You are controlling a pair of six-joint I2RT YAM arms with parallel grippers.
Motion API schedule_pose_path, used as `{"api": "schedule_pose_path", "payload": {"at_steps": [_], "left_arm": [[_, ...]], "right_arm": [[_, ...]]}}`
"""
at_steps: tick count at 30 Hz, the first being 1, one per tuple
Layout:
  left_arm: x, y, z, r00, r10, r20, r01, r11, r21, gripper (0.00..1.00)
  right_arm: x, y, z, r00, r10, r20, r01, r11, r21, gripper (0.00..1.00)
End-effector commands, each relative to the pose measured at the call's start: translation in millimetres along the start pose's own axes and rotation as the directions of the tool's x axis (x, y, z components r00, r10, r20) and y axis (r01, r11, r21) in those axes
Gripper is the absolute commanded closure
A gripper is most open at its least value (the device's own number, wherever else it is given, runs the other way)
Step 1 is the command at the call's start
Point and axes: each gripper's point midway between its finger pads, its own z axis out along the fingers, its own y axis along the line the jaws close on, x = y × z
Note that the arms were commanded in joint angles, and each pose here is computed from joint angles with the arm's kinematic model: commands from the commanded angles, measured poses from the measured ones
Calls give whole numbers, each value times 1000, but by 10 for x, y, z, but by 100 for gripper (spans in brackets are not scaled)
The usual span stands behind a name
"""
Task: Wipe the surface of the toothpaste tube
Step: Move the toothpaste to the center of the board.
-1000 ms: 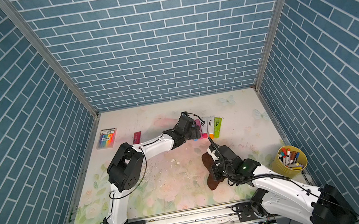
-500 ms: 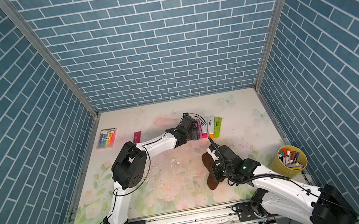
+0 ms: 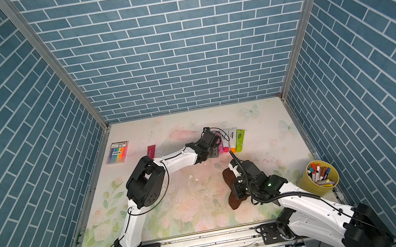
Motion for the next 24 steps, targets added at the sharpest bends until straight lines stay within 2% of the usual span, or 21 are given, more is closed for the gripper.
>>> {"api": "schedule_pose_path", "payload": {"at_steps": [1, 7, 12, 14, 16, 19, 24], "left_arm": [[65, 68, -46, 999, 28, -21, -29, 999, -39, 44], [155, 122, 13, 998, 45, -41, -47, 997, -61, 50], [216, 210, -58, 998, 52, -37, -55, 996, -73, 64], [255, 222, -98, 998, 54, -38, -56, 997, -58, 65], [321, 206, -132, 998, 54, -36, -55, 998, -18, 60], [401, 209, -158, 998, 62, -28, -62, 998, 17, 60], [496, 246, -138, 993, 105, -53, -105, 994, 10, 68]], "right_arm": [[45, -30, 4, 1000, -5, -10, 6, 1000, 12, 100], [48, -33, 2, 1000, -5, -11, 5, 1000, 14, 100], [36, -33, -25, 1000, -6, 4, 6, 1000, 14, 100], [38, -41, -25, 1000, -5, 3, 5, 1000, 17, 100], [40, -47, -21, 1000, -5, -1, 5, 1000, 22, 100], [39, -49, -18, 1000, -5, -4, 5, 1000, 24, 100], [38, -57, -22, 1000, -4, -5, 4, 1000, 30, 100]]}}
